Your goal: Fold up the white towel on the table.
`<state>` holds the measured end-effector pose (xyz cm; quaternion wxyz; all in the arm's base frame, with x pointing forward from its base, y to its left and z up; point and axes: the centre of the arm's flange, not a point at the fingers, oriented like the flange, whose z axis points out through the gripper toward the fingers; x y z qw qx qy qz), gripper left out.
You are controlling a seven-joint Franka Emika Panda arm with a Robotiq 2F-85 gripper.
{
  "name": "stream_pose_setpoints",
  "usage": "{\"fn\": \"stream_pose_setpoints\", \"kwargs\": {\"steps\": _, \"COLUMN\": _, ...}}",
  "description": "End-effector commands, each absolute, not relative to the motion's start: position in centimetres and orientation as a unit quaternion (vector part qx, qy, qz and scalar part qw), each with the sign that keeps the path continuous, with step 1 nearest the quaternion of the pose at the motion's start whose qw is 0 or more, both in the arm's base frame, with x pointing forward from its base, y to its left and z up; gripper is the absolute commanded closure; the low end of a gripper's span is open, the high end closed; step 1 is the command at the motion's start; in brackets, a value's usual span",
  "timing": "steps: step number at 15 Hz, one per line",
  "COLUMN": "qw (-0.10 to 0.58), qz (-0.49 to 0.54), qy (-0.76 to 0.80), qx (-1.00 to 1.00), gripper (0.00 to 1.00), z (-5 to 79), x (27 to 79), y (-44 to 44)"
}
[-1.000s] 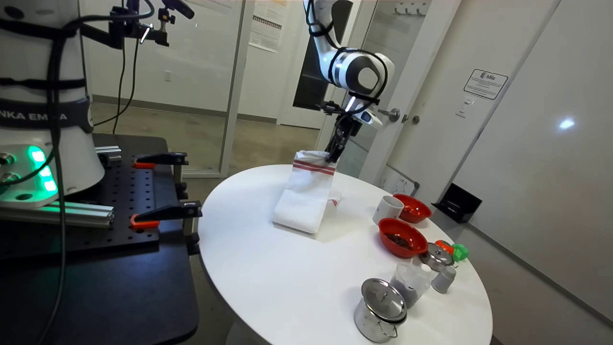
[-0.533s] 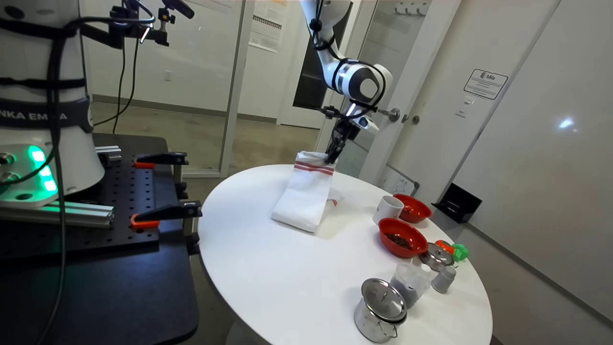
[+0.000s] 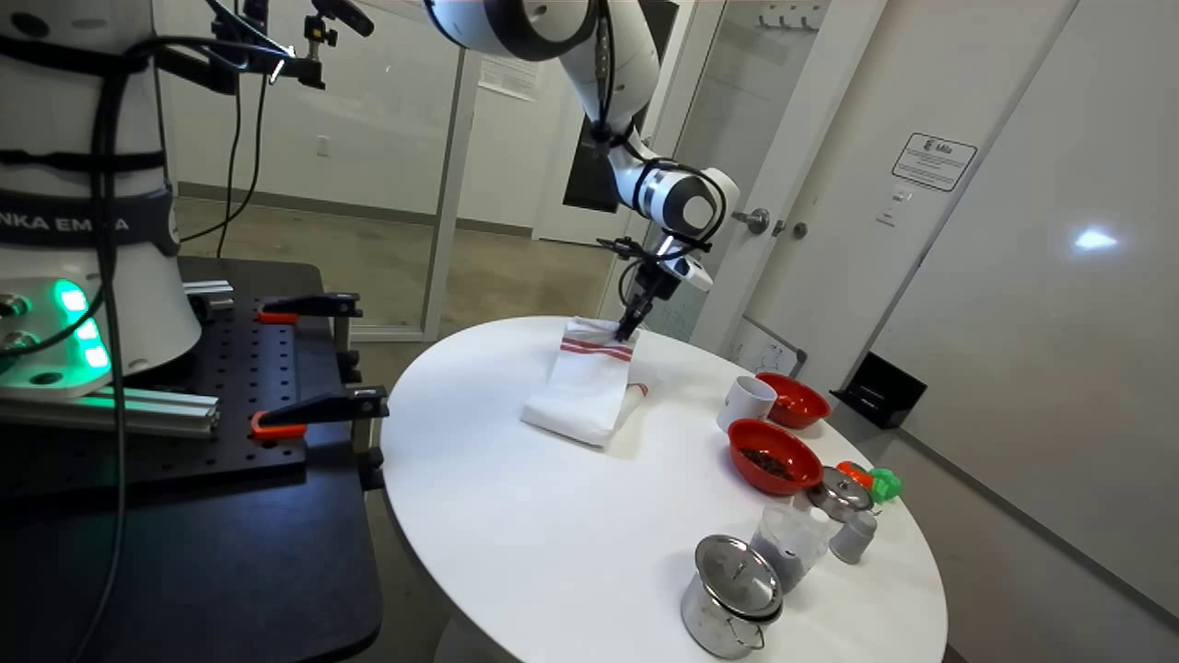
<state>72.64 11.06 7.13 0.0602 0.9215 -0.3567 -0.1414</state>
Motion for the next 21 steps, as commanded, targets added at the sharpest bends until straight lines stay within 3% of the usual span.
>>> {"fn": "stream_pose_setpoints", "kwargs": {"steps": 1, "qw": 0.062, "qz": -0.132, "qy": -0.393, "qx": 0.908, "gripper": 1.0, "z": 6.1, "x": 79.4, "y": 12.1}}
{"fn": "stream_pose_setpoints", "kwargs": {"steps": 12, "qw": 0.053, "qz": -0.097, "qy": -0.476, "qx": 0.873, "gripper": 1.0, "z": 6.9, "x": 82.4, "y": 11.5}}
{"fn": "stream_pose_setpoints", "kwargs": {"steps": 14, "qw": 0.055, "qz": -0.095, "qy": -0.48, "qx": 0.87, "gripper": 0.74, "z": 6.4, "x": 82.5, "y": 11.7}}
{"fn": "stream_pose_setpoints", "kwargs": {"steps": 21, "qw": 0.048, "qz": -0.082, "qy": -0.49, "qx": 0.866, "gripper": 0.24, "z": 6.5, "x": 82.1, "y": 12.5}}
